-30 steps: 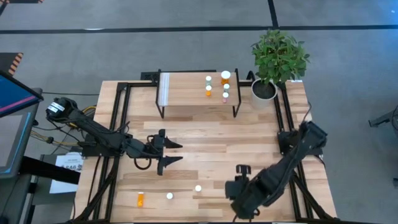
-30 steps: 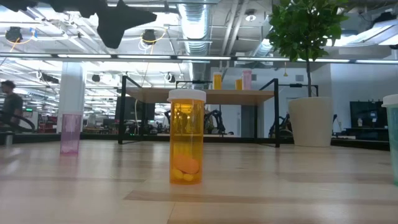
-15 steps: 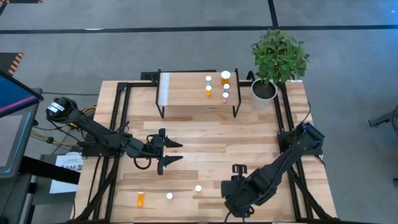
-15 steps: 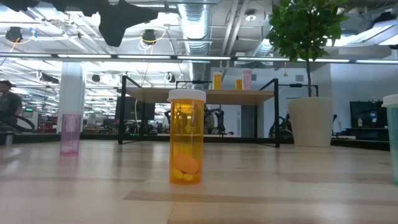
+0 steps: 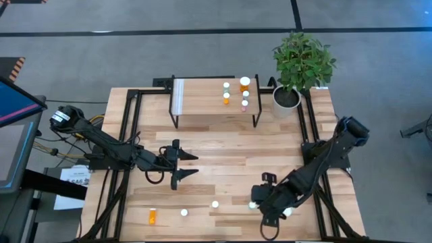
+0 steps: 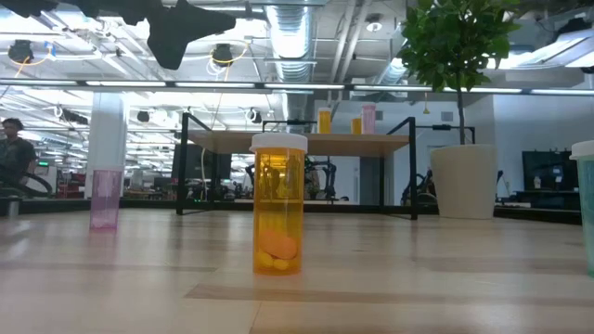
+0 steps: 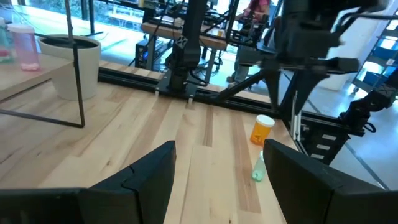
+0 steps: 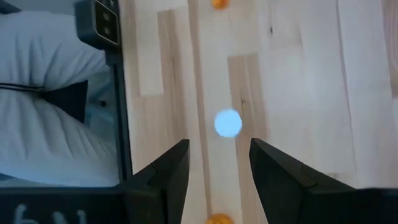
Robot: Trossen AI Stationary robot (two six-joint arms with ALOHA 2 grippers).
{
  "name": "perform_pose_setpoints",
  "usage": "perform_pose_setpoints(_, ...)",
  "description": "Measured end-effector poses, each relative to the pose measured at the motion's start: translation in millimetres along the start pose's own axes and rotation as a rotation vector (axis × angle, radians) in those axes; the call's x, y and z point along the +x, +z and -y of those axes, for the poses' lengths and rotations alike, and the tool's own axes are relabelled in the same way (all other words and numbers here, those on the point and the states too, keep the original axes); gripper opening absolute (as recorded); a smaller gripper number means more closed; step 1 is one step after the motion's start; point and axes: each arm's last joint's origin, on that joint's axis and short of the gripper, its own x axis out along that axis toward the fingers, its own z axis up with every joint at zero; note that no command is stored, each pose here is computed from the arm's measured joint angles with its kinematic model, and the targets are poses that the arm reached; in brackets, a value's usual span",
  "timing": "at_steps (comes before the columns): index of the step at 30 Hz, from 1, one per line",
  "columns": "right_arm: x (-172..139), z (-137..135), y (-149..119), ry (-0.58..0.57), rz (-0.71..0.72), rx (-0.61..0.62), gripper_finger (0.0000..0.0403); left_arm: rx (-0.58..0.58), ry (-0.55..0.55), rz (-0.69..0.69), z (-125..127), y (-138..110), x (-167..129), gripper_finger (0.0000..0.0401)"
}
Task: Pick and place medicine bottles onto shelf by color
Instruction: Put the top small purple pill bottle on the shelf
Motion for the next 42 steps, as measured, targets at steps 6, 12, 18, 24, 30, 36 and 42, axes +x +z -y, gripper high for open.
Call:
perform_pose_setpoints(6, 11, 4, -6, -0.007, -0.006, 0.007, 0.0187, -0.014, 0.000, -0.002, 0, 0, 0, 0.0231)
perform_pose_setpoints(12, 15, 4, -4, -0.009, -0.006, 0.000, 0.0187, -0.004, 0.036, -0.165, 5, 8, -2, 0.0231)
perform_pose_setpoints(18, 16, 6, -3, -0.014, -0.007, 0.006, 0.0187, 0.030, 0.110, -0.373, 12, 2, -12, 0.0231)
perform_pose_setpoints(24, 16, 6, -3, -0.010, -0.003, 0.007, 0.0187, 0.020, 0.229, -0.473, 18, -19, -33, 0.0231)
perform_pose_setpoints(30, 16, 5, -2, 0.001, 0.007, 0.008, 0.0187, -0.031, 0.309, -0.473, 21, -50, -57, 0.0231)
perform_pose_setpoints(36, 16, 5, -1, 0.001, 0.009, 0.011, 0.0187, -0.142, 0.367, -0.491, 10, -82, -74, 0.0231)
perform_pose_setpoints(42, 16, 5, -1, 0.002, 0.009, 0.011, 0.0187, -0.200, 0.401, -0.473, 2, -101, -86, 0.0231)
